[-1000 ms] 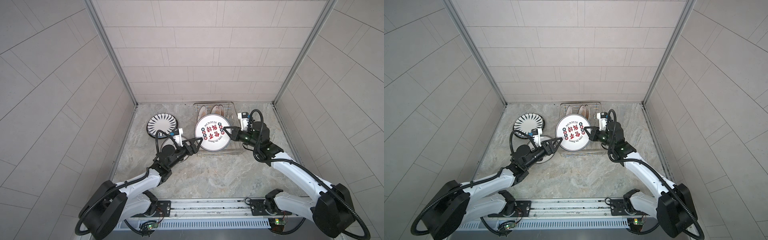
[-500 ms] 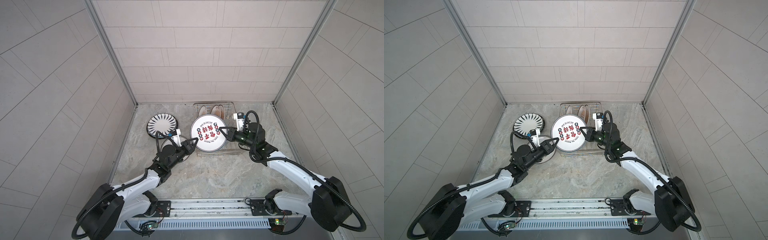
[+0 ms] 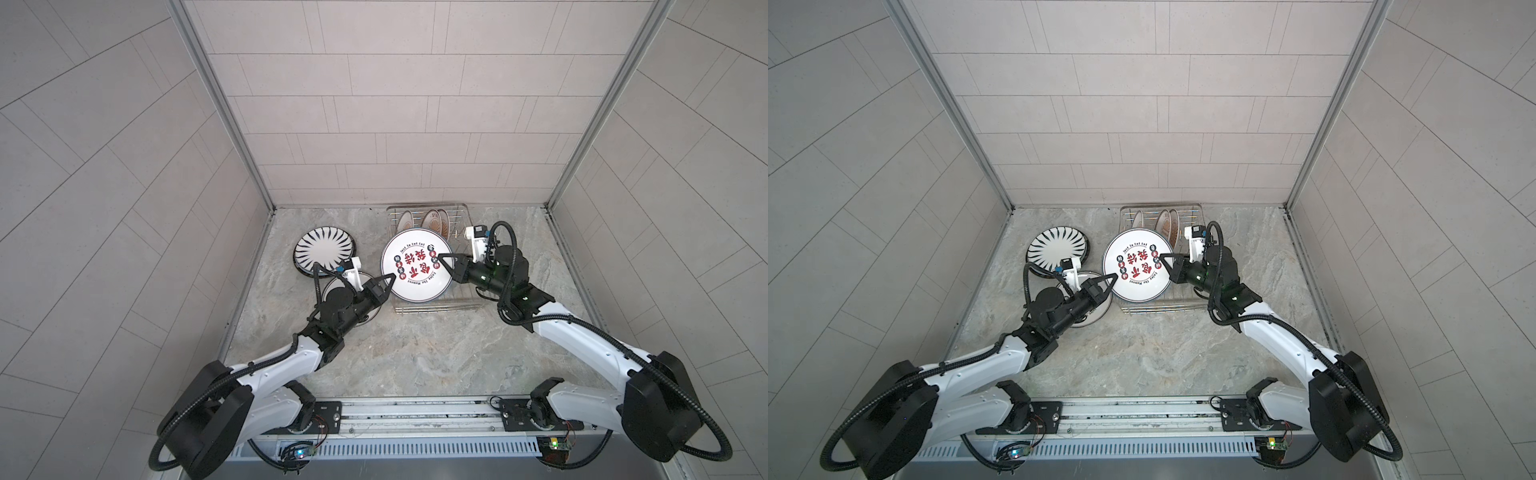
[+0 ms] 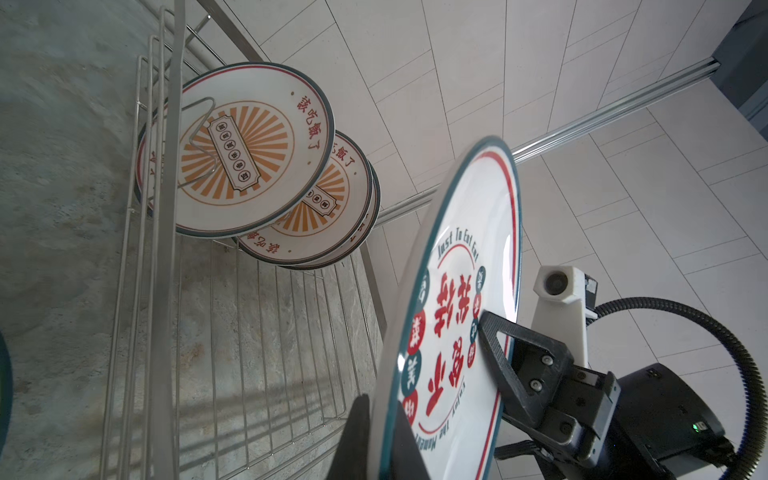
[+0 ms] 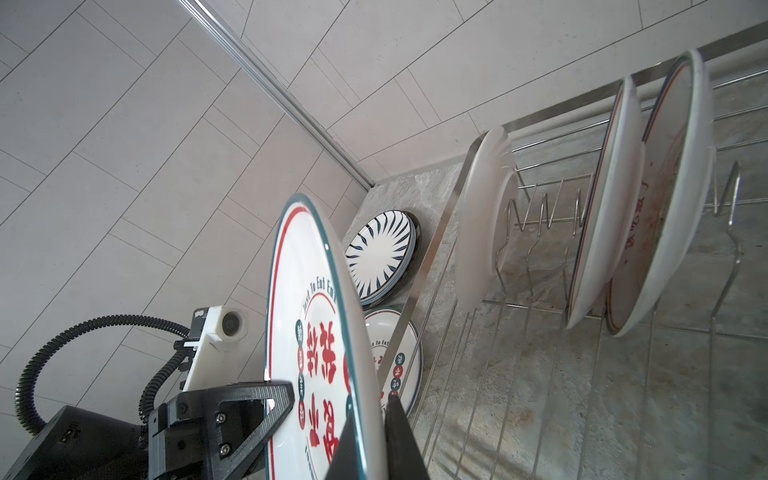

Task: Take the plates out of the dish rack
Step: 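Pass the sunburst plate from the right gripper to the left gripper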

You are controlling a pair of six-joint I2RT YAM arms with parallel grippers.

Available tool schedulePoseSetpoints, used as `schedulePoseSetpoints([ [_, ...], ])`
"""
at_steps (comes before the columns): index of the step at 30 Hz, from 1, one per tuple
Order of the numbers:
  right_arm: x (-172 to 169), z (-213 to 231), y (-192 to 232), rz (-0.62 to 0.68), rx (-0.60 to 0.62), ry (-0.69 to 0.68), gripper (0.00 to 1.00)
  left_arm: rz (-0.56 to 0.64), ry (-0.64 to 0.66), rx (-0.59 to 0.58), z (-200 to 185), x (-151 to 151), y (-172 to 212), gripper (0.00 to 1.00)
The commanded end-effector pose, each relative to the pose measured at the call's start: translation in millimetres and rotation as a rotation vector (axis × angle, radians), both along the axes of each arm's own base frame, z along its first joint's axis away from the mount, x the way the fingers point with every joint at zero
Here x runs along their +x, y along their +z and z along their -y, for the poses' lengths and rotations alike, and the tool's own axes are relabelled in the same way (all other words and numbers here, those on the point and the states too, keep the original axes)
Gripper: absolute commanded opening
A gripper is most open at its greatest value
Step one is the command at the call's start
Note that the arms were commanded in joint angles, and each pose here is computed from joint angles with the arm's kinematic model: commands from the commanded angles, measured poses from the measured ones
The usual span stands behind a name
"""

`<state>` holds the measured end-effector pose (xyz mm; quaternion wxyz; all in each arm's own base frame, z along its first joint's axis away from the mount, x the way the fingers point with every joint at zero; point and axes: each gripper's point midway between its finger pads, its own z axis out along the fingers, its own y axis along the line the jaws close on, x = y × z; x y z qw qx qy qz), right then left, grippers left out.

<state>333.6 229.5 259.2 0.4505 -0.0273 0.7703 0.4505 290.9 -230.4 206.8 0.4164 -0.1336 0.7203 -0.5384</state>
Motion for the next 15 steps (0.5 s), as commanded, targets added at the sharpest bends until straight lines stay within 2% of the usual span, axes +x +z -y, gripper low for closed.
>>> schedulePoseSetpoints([
  [1, -5.9, -8.2, 19.9, 0.053, 0.0, 0.03, 0.2, 0.05, -0.007, -0.003, 3.8, 1.5, 12.0, 0.0],
  [4, -7.0, -8.0, 15.7, 0.04, -0.014, 0.034, 0.34, 0.053, 0.016, -0.033, 0.1, 2.9, 11.8, 0.0],
  [8, -14.6, -8.5, 9.2, 0.016, -0.081, 0.069, 0.65, 0.055, 0.015, -0.046, -0.2, 3.7, 14.4, 0.0],
  [9, -15.9, -6.6, 7.4, 0.006, -0.092, 0.065, 0.88, 0.056, 0.018, -0.046, -0.7, 3.9, 14.8, 0.0],
  [10, -16.8, -3.7, 6.2, -0.001, -0.101, 0.051, 0.99, 0.055, 0.025, -0.045, -1.8, 4.1, 14.4, 0.0],
  [15, -19.7, 10.1, 5.5, 0.011, -0.141, -0.006, 1.0, 0.041, 0.046, -0.035, -5.3, 6.2, 12.6, 0.0],
])
